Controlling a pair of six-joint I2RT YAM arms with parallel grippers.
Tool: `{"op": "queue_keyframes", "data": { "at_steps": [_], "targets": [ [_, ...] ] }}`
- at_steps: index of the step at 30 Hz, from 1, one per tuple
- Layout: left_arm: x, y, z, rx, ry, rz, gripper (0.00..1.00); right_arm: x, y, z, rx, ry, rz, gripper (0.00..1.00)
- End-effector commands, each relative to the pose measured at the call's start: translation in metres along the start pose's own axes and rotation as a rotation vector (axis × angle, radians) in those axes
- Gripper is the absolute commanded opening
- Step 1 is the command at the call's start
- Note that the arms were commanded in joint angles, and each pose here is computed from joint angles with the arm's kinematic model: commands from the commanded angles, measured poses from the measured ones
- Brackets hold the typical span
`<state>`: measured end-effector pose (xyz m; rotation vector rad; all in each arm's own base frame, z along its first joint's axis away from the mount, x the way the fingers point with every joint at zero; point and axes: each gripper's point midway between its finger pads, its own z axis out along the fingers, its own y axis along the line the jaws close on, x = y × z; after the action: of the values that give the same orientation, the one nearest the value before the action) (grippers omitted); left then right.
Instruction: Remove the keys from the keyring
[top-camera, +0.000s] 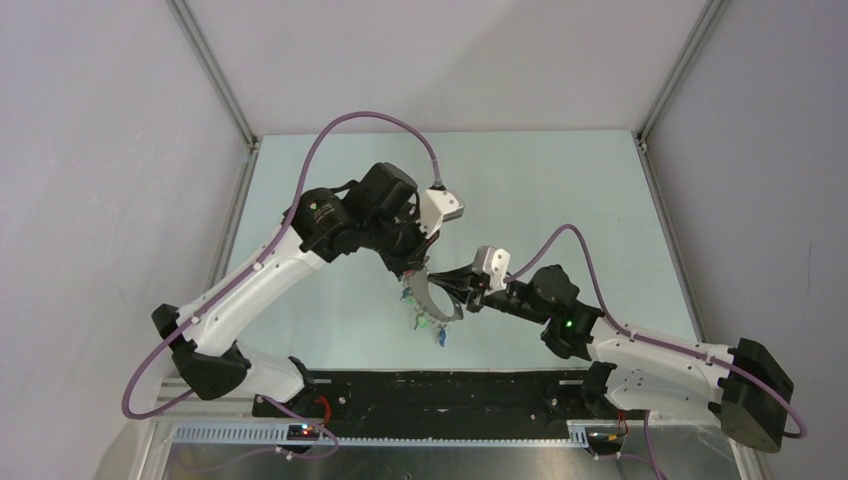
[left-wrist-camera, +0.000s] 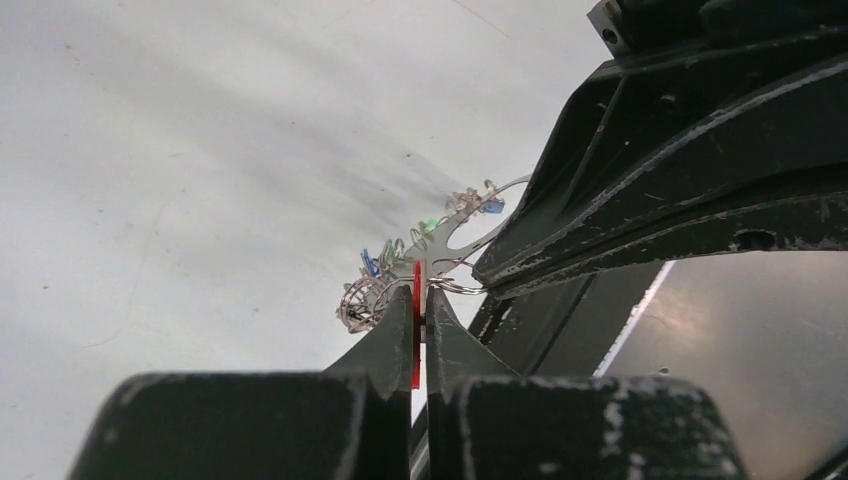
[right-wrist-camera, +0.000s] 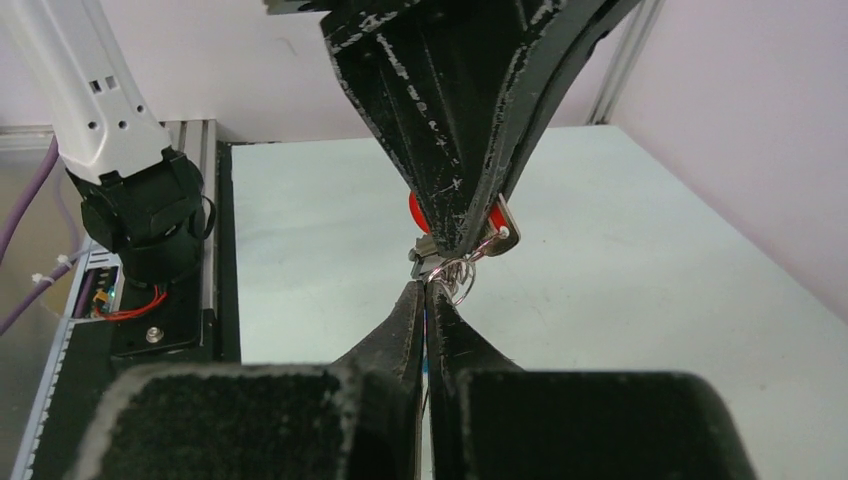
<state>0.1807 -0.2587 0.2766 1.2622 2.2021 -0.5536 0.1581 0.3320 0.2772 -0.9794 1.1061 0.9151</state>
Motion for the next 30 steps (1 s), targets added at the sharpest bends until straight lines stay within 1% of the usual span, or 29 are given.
{"op": "queue_keyframes", "data": {
  "at_steps": [1,7,10,11,12,13,14,15,16,20,22,23,27,30],
  "targets": [
    [-0.029,0.01,-0.023,-0.089,-0.133,0.093,0.0,-0.013,-0.008,0.01,0.035,-0.016,0.092,0.0],
    [-0.03,-0.001,-0.022,-0.068,-0.164,0.163,0.0,-0.006,-0.018,0.018,0.086,0.0,0.216,0.0],
    [-0.033,-0.011,-0.023,-0.015,-0.201,0.187,0.0,-0.008,-0.022,0.019,0.107,-0.008,0.266,0.0],
    [-0.03,-0.012,-0.021,-0.01,-0.197,0.195,0.0,-0.008,-0.024,0.018,0.114,-0.006,0.269,0.0],
    [-0.031,-0.012,-0.024,-0.015,-0.218,0.204,0.0,-0.012,-0.025,0.016,0.115,-0.015,0.272,0.05],
    [-0.027,-0.01,-0.022,-0.025,-0.211,0.219,0.0,-0.01,-0.027,0.014,0.119,-0.005,0.271,0.08],
    [-0.027,-0.006,-0.027,-0.052,-0.228,0.228,0.0,-0.015,-0.027,0.011,0.118,-0.013,0.252,0.16],
    [-0.022,-0.003,-0.025,-0.064,-0.217,0.244,0.0,-0.013,-0.027,0.008,0.116,0.003,0.246,0.2],
    [-0.022,0.0,-0.029,-0.087,-0.235,0.254,0.0,-0.018,-0.027,0.004,0.115,-0.005,0.223,0.27],
    [-0.019,0.007,-0.033,-0.13,-0.257,0.294,0.0,-0.024,-0.024,-0.012,0.088,0.002,0.168,0.41],
    [-0.018,0.007,-0.031,-0.13,-0.256,0.309,0.0,-0.022,-0.023,-0.023,0.08,-0.007,0.134,0.45],
    [-0.017,0.006,-0.03,-0.123,-0.254,0.322,0.0,-0.029,-0.023,-0.027,0.076,-0.034,0.117,0.46],
    [-0.013,0.0,-0.027,-0.081,-0.251,0.381,0.0,-0.033,-0.03,-0.033,0.073,-0.053,0.077,0.46],
    [-0.008,-0.006,-0.026,-0.052,-0.253,0.477,0.0,-0.033,-0.036,-0.032,0.067,-0.057,0.04,0.46]
  ]
}}
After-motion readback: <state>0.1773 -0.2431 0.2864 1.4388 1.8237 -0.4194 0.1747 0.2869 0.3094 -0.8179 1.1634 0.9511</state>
